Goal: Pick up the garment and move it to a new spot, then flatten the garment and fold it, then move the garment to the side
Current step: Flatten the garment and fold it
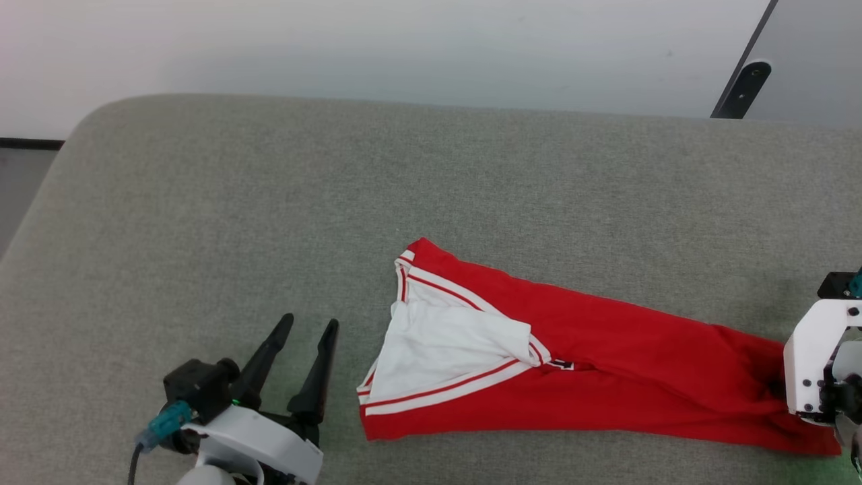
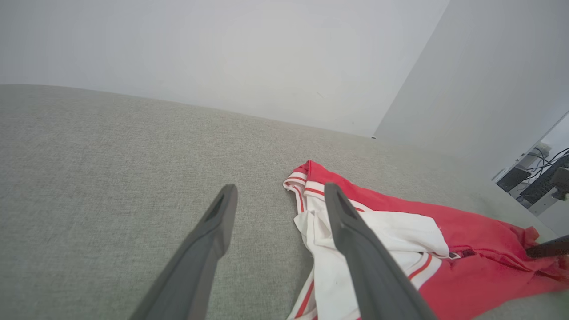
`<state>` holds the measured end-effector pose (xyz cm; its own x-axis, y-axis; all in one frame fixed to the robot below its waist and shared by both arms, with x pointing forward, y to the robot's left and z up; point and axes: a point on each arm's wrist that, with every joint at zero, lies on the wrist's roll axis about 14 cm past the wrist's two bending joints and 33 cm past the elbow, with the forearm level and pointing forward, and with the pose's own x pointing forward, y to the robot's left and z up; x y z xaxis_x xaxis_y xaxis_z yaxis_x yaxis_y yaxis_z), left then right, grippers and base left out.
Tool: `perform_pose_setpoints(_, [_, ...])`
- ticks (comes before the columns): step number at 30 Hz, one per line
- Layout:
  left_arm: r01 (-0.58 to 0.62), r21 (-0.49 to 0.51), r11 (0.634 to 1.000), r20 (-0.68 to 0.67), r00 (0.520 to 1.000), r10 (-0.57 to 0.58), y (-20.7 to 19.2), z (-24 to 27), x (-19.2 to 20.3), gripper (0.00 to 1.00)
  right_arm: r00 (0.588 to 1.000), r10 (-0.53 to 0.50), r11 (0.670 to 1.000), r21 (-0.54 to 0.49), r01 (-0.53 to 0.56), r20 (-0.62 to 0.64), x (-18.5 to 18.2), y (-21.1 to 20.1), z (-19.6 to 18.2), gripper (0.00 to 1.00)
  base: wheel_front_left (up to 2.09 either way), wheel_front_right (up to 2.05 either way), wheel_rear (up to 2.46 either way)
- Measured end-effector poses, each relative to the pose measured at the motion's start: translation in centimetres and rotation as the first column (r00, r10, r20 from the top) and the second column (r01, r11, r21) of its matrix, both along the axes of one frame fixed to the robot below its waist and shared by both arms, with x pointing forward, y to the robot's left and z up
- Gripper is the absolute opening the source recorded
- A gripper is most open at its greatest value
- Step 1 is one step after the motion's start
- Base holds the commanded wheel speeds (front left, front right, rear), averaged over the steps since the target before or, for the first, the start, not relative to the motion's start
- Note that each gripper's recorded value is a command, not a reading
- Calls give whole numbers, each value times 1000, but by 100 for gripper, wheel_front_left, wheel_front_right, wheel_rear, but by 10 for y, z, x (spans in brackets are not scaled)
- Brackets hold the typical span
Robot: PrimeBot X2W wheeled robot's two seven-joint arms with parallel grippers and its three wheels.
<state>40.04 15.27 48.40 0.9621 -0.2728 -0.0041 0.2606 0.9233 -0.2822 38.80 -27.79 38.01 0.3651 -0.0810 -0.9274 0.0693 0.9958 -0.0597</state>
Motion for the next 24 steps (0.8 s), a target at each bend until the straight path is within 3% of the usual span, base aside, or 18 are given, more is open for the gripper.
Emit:
perform_pose_setpoints(4, [1,-6,1000,-10,1000,-1,-1,-3,0,100,999,-32,999,15,33,-24,-1,-1,-4,100,0,0,0])
perform_pose_setpoints(6, [-1,-11,1000,-11,1000,1,0,-3,1,100,999,-40,999,20,40,-32,-1,0,-6,0,0,0,0])
perform_pose_setpoints(13, [-10,-18,1000,-17,1000,9,3,-3,3,100,997,-75,992,100,78,-29,0,10,-8,0,0,0,0])
perform_pose_setpoints(24, [-4,-28,1000,-23,1000,3,1,-4,7,100,996,-91,991,103,90,10,0,3,-6,0,0,0,0])
